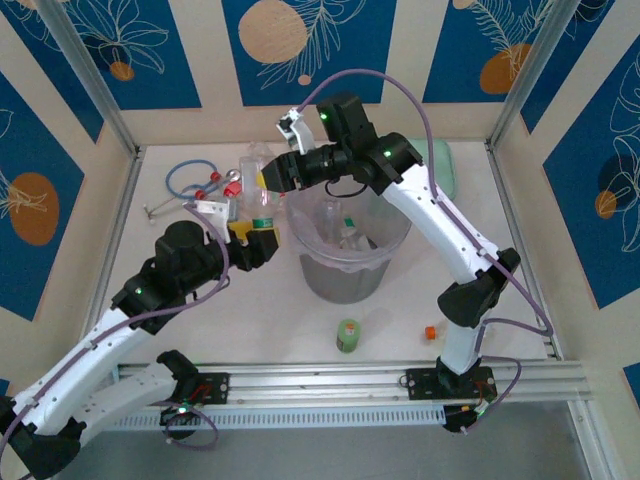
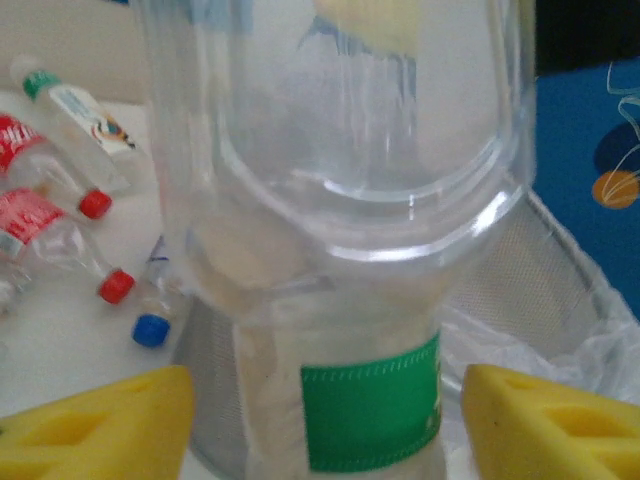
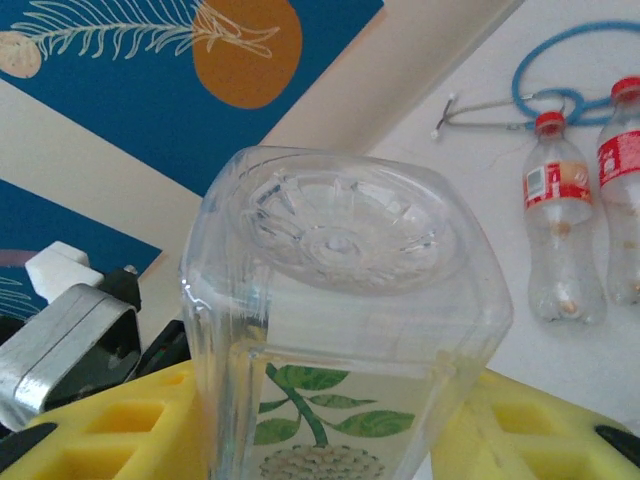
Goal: Put the plastic bottles in the bin
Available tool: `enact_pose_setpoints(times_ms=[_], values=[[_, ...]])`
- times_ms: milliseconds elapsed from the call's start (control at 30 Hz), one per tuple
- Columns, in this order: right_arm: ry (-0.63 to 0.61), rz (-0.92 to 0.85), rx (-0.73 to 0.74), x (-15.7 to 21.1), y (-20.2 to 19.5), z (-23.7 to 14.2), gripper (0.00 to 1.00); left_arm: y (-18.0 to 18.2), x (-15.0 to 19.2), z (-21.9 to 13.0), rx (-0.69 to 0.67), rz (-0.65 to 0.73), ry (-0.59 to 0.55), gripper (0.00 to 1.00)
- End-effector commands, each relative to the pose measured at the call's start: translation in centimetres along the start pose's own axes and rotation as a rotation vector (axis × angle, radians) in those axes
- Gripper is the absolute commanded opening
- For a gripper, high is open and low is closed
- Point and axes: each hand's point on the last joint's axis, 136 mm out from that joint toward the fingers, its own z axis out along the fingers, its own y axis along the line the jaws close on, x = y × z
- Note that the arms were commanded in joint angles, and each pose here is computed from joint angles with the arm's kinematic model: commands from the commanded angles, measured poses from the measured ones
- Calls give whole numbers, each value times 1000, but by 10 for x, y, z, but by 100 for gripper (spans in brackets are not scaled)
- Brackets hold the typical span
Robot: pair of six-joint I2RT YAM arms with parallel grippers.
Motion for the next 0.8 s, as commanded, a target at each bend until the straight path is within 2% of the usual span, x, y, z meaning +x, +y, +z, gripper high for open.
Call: enact_pose_setpoints(times_ms=[0, 100, 167, 433, 567, 667, 767], values=[[-44, -60, 8, -13, 12, -22, 42, -3, -12, -7, 4, 8, -59, 88], [-106, -97, 53, -27, 11, -48, 39, 2, -11, -12, -20, 1, -68, 96], [-155, -105, 94, -35, 4, -67, 32, 7, -11, -16, -44, 0, -76, 99], [-303, -61, 301, -36, -47, -144, 18, 55, -1, -17, -318, -25, -40, 100], [-287, -38, 433, -18, -78, -157, 11, 66, 4, -14, -371, -42, -37, 100], [-228, 0, 525, 4, -104, -152, 4, 75, 6, -12, -418, -47, -32, 100], [-166, 50, 569, 27, -125, -141, 2, 81, 7, -7, -448, -53, -22, 100]])
